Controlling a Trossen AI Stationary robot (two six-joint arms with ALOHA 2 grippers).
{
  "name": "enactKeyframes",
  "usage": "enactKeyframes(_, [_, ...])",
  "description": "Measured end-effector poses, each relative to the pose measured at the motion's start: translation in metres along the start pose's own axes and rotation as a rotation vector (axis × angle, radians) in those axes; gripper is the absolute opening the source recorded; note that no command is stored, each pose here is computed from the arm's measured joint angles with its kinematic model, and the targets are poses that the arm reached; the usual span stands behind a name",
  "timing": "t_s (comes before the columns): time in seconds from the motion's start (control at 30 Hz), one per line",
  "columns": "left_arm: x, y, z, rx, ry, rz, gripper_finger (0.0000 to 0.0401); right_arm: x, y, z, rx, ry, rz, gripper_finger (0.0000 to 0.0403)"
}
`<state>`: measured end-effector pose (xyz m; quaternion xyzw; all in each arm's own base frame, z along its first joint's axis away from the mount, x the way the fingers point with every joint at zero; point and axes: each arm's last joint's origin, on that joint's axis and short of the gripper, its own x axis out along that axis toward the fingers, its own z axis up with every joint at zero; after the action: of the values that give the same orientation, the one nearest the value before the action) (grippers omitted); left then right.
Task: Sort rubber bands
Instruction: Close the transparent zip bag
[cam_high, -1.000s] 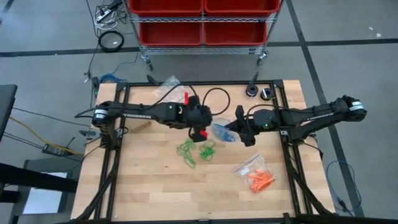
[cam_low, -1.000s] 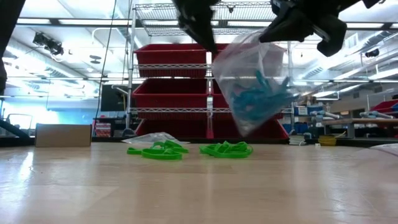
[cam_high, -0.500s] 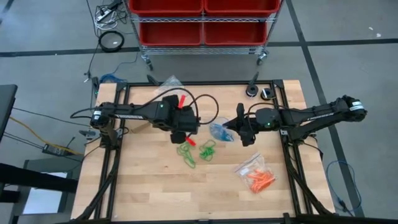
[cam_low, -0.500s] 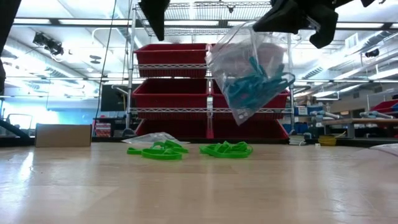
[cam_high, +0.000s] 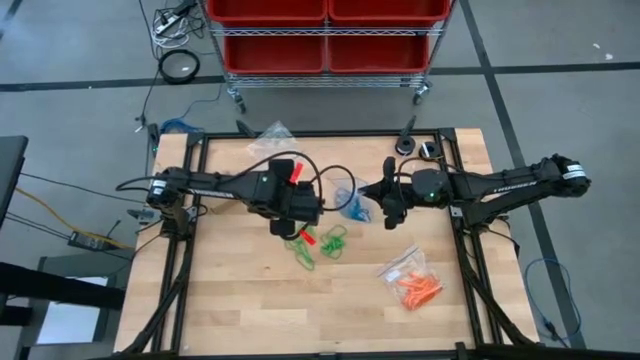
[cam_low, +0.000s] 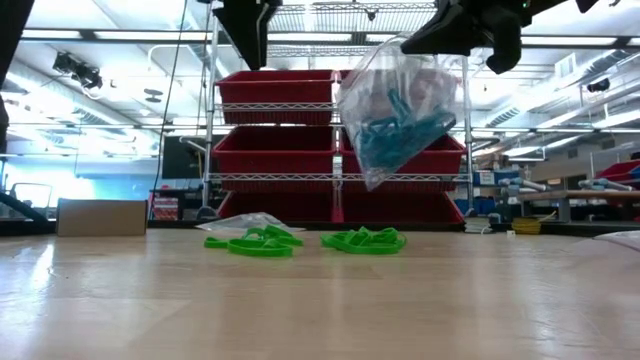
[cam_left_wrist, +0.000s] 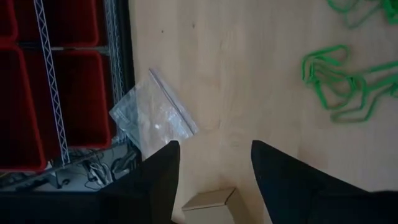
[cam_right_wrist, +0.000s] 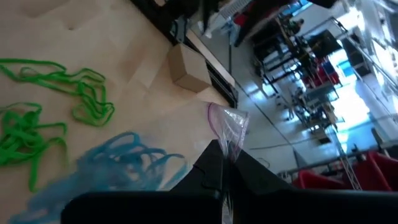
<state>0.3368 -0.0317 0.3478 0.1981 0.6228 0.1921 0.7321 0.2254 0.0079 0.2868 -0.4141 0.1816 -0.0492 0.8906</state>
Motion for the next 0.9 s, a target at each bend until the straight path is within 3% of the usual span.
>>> enactKeyframes(0.4, [-0.001,-0.002,0.0,0.079,-0.003,-0.002,0.0207,0.0,-0.001,0.002,0.079,-0.009,-0.025,0.0])
enactKeyframes(0.63, [-0.003,0.0,-0.002,0.022,-0.019,0.018,0.0206,-0.003,0.004,0.009,0.084,-0.047,-0.007,0.0])
enactKeyframes(0.9, [-0.064,0.043,-0.034,-0.237,-0.455,0.015,0.0186,-0.009,0.014,0.021,0.028,-0.09,0.021,0.0])
